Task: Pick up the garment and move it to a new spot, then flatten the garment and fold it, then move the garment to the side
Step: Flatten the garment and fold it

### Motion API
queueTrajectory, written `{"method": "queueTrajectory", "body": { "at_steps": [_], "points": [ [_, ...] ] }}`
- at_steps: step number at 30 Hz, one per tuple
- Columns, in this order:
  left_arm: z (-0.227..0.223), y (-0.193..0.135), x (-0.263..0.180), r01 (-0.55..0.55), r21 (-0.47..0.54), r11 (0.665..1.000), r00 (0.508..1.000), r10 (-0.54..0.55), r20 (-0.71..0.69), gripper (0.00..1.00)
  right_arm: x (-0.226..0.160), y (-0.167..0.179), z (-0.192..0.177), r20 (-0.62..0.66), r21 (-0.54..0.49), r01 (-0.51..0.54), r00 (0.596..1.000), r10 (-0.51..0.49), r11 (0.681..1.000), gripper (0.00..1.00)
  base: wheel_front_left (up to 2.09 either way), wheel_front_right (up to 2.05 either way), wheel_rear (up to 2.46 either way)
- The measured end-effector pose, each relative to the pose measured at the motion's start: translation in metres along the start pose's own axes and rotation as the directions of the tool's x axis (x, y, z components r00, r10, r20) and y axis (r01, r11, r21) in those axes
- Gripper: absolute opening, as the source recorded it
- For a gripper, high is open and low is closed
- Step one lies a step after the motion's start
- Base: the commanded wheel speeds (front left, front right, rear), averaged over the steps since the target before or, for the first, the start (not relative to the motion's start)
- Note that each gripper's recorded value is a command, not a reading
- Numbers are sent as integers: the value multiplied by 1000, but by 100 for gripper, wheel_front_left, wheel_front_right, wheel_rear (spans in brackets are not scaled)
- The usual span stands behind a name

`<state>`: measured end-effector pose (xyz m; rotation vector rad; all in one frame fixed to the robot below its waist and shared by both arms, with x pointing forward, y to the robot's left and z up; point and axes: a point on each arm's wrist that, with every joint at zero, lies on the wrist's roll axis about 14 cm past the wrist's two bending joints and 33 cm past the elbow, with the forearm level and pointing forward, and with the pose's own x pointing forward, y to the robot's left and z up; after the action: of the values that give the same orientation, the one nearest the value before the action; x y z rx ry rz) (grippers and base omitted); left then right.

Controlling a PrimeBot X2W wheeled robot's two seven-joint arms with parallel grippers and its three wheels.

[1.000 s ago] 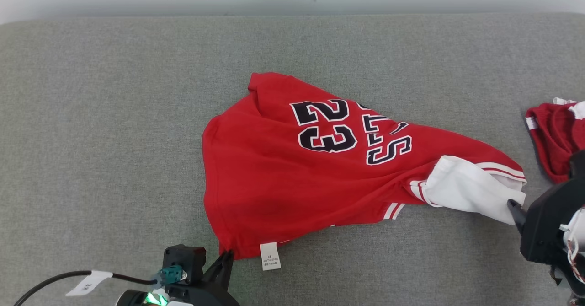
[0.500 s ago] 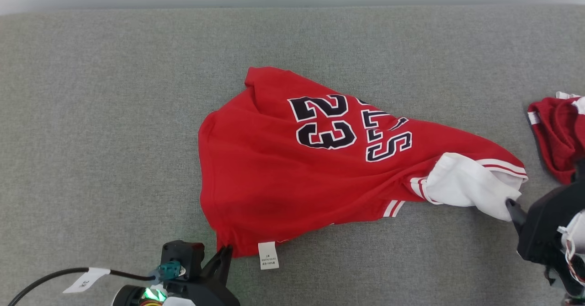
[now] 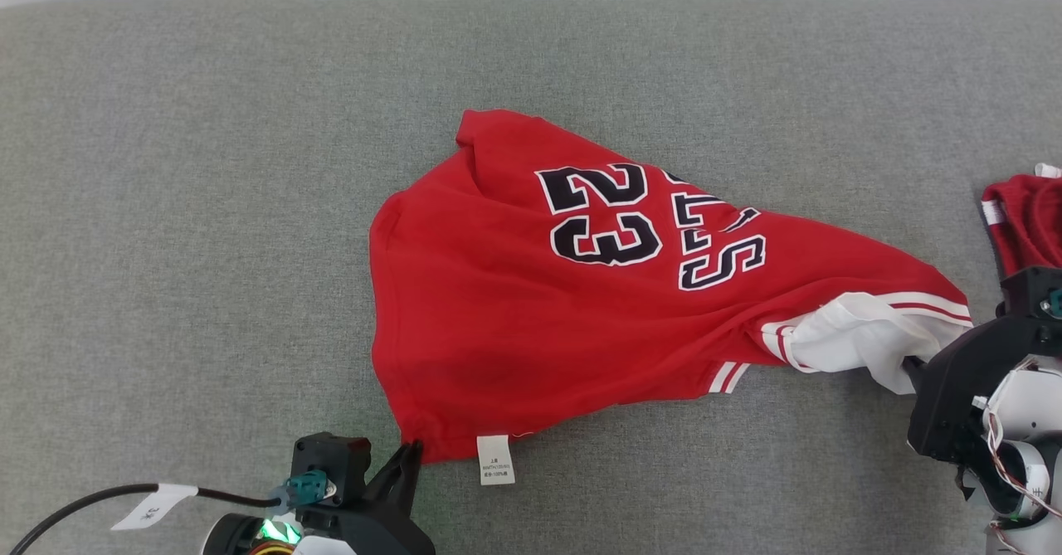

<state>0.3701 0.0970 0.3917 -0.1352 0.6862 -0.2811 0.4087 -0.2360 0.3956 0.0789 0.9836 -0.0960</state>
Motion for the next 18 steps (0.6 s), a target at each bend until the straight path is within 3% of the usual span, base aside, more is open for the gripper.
{"method": "queueTrajectory", "body": {
  "at_steps": [7, 11, 18],
  "points": [
    [3, -2, -1, 5, 2, 1000, 1000, -5, 11, 0, -6, -1, 7, 30, -16, 7, 1000, -6, 1000, 0, 0, 0, 0],
    [21, -2, -4, 2, -27, 1000, 996, 1, 94, 0, -18, -2, 14, 78, -22, 5, 997, -3, 1000, 0, 0, 0, 0],
    [84, -2, -28, 102, -234, 967, 933, -12, 360, 0, -56, 13, 57, 297, -33, -79, 951, 85, 996, 0, 0, 0, 0]
  ]
}}
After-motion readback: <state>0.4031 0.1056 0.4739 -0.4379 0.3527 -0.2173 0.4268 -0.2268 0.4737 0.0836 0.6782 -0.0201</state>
